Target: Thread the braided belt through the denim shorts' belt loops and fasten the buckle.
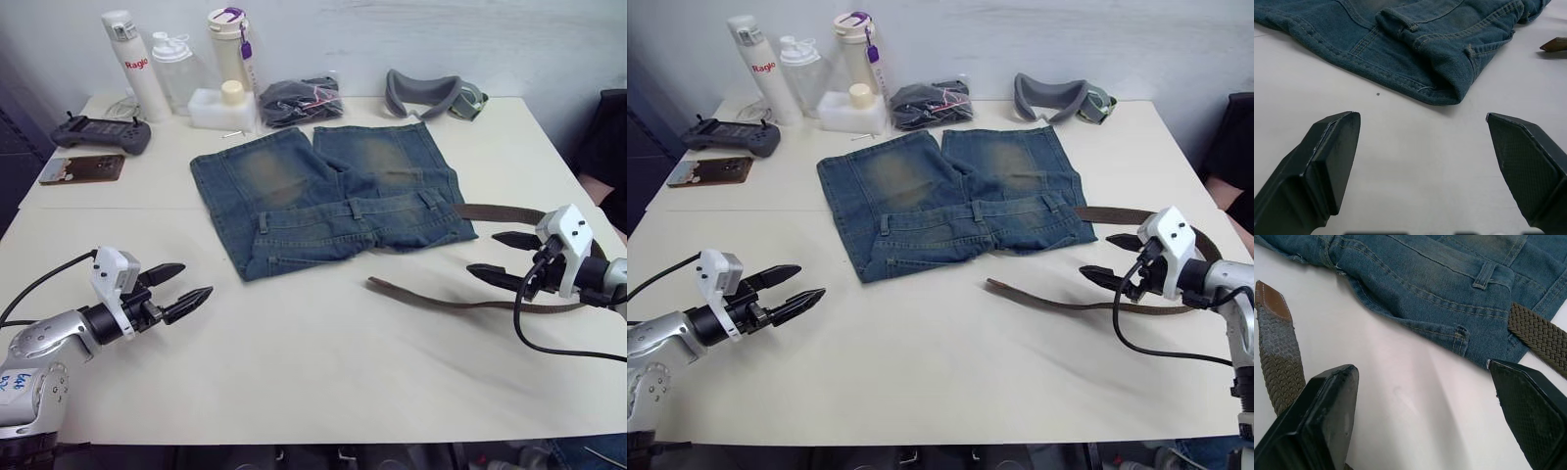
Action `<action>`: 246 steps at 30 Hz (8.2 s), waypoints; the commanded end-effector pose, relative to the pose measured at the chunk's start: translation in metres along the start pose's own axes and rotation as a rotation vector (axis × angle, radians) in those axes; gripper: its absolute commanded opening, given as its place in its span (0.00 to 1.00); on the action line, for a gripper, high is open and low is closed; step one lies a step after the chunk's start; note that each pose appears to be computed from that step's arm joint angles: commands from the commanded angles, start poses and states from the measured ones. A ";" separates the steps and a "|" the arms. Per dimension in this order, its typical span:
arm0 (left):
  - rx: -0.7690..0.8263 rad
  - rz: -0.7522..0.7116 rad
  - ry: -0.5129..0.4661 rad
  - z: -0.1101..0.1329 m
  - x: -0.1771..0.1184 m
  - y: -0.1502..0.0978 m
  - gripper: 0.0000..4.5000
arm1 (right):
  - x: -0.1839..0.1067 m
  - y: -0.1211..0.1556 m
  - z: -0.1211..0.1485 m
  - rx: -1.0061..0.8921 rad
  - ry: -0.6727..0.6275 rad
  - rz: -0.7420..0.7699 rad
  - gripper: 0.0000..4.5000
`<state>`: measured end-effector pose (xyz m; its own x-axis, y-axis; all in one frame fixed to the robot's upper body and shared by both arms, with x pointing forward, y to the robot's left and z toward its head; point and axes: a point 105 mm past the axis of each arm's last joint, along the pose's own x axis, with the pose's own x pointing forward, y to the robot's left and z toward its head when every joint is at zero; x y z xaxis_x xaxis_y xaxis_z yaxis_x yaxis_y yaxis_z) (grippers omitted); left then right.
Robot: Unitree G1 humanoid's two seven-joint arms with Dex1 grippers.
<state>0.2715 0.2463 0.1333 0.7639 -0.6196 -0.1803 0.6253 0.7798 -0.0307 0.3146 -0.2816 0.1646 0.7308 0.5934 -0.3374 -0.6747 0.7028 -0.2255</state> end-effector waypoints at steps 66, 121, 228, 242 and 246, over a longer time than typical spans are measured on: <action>0.000 -0.820 -0.193 0.070 0.118 -0.138 1.00 | 0.048 0.154 0.099 0.036 -0.208 0.550 0.02; -0.559 -0.861 0.050 0.100 0.176 -0.177 0.00 | 0.029 0.141 0.076 1.048 -0.971 0.131 0.99; 0.252 -0.804 0.026 0.091 0.124 -0.136 0.99 | -0.015 0.077 0.007 0.959 -0.018 -0.296 0.00; 0.220 -0.746 0.034 0.086 0.119 -0.133 0.99 | -0.005 0.081 -0.005 0.981 0.126 -0.241 0.00; 0.214 -0.734 0.033 0.085 0.120 -0.132 0.99 | -0.005 0.061 0.009 1.018 0.047 -0.271 0.00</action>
<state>0.2987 0.0626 0.1903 0.1446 -0.9601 -0.2393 0.9889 0.1485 0.0018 0.2673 -0.2401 0.1525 0.8203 0.3462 -0.4553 -0.0557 0.8406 0.5388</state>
